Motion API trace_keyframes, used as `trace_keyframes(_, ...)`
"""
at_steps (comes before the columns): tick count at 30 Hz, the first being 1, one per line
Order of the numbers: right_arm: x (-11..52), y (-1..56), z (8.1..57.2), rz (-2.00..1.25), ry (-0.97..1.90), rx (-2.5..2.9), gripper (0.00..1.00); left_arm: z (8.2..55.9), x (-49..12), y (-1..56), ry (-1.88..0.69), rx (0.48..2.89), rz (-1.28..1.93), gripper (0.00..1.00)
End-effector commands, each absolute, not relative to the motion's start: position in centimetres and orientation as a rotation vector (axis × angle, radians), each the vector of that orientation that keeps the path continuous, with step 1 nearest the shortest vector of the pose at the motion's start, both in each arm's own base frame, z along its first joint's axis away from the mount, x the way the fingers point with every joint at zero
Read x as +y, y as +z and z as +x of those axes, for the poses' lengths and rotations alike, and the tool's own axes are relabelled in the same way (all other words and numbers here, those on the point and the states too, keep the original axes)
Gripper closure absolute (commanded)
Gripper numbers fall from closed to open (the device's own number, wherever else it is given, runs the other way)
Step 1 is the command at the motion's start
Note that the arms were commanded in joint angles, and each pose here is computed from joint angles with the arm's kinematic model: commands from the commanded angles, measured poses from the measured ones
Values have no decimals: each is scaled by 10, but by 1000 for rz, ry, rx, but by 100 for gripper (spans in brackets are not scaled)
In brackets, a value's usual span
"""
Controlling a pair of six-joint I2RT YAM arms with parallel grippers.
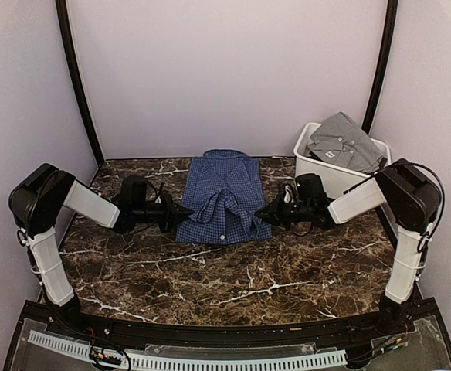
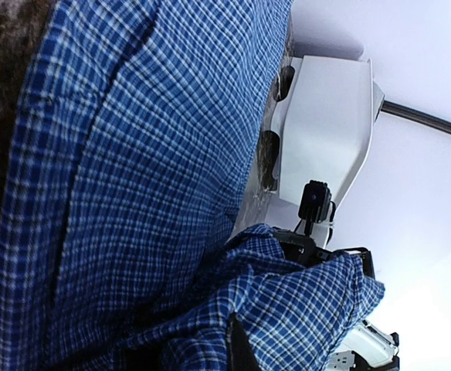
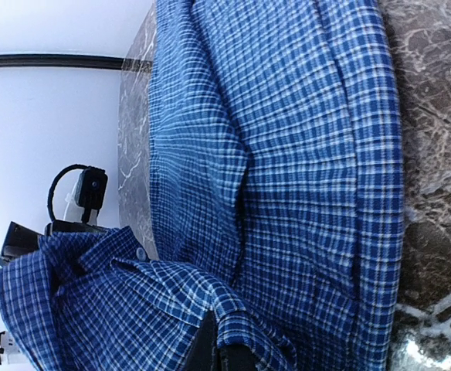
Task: Fold and stack the long sleeve shirts
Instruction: Fold the rectangle-folded shirt at the center of the board.
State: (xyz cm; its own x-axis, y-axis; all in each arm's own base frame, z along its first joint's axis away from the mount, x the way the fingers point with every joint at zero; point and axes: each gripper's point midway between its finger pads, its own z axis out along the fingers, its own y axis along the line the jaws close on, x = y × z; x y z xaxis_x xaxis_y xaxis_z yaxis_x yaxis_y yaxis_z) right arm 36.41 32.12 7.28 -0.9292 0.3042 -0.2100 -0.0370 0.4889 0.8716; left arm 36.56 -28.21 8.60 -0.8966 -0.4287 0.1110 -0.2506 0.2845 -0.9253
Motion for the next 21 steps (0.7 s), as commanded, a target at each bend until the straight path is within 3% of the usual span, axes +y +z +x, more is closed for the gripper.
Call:
trace_keyframes(1, 322, 82, 385, 250, 1426, 2327, 100, 388, -279, 89, -1662, 2315, -645, 100)
trace_keyframes(21, 298, 60, 386, 372, 1331, 2351, 100, 402, -270, 70, -1513, 2370, -612, 100)
